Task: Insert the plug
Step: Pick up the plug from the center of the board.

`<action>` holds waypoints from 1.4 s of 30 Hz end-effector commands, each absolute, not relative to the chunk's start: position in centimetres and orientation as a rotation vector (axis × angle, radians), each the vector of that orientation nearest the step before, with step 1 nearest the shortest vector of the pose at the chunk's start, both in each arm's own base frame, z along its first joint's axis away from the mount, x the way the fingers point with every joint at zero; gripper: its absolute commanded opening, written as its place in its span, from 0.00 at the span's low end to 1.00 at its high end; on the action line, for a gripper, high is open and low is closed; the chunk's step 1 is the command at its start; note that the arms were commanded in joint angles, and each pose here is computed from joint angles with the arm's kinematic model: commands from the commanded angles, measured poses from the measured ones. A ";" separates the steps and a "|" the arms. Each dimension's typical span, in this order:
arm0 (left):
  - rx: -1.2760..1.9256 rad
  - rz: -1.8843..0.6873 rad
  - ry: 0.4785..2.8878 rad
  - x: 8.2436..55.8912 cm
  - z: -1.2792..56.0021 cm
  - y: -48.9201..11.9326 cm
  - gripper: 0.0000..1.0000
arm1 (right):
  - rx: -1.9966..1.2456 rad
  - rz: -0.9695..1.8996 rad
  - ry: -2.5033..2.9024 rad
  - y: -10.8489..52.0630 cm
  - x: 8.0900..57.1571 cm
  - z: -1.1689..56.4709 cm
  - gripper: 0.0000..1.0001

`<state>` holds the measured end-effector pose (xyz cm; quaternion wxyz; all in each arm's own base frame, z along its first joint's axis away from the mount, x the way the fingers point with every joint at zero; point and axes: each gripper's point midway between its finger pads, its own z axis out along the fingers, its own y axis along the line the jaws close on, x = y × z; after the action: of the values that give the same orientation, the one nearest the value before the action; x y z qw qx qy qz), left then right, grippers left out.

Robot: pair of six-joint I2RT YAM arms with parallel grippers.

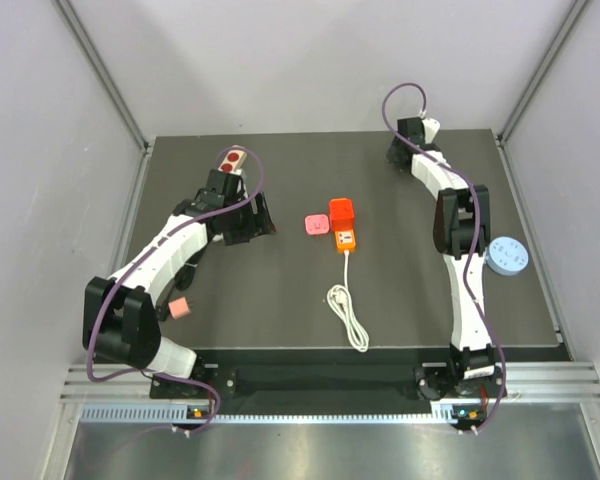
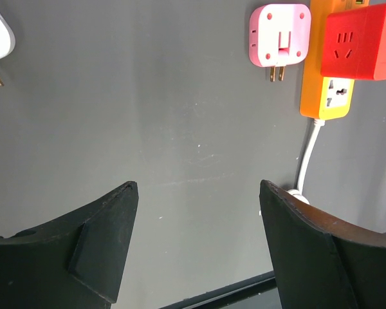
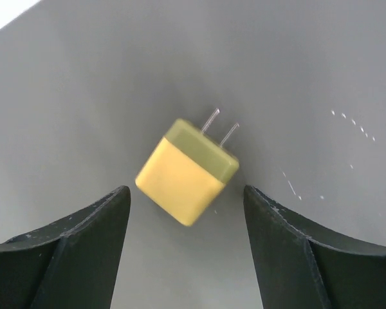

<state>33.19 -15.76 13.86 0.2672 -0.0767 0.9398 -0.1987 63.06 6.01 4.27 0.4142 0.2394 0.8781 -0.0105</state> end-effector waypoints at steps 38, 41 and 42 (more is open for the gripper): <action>-0.149 -1.049 2.366 34.3 22.5 -20.8 0.79 | 0.019 0.397 2.344 9.4 46.2 11.8 0.33; -0.129 -1.191 2.357 34.7 23.5 -22.3 0.77 | -0.088 0.433 2.357 10.6 42.7 13.1 0.33; -0.121 -1.219 2.349 35.2 23.8 -22.7 0.77 | -0.132 0.455 2.313 11.5 41.8 15.0 0.33</action>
<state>34.31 -20.43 20.76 0.2527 -0.0681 0.8910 -0.3709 43.42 9.04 9.24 0.3234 0.0242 0.9349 0.1446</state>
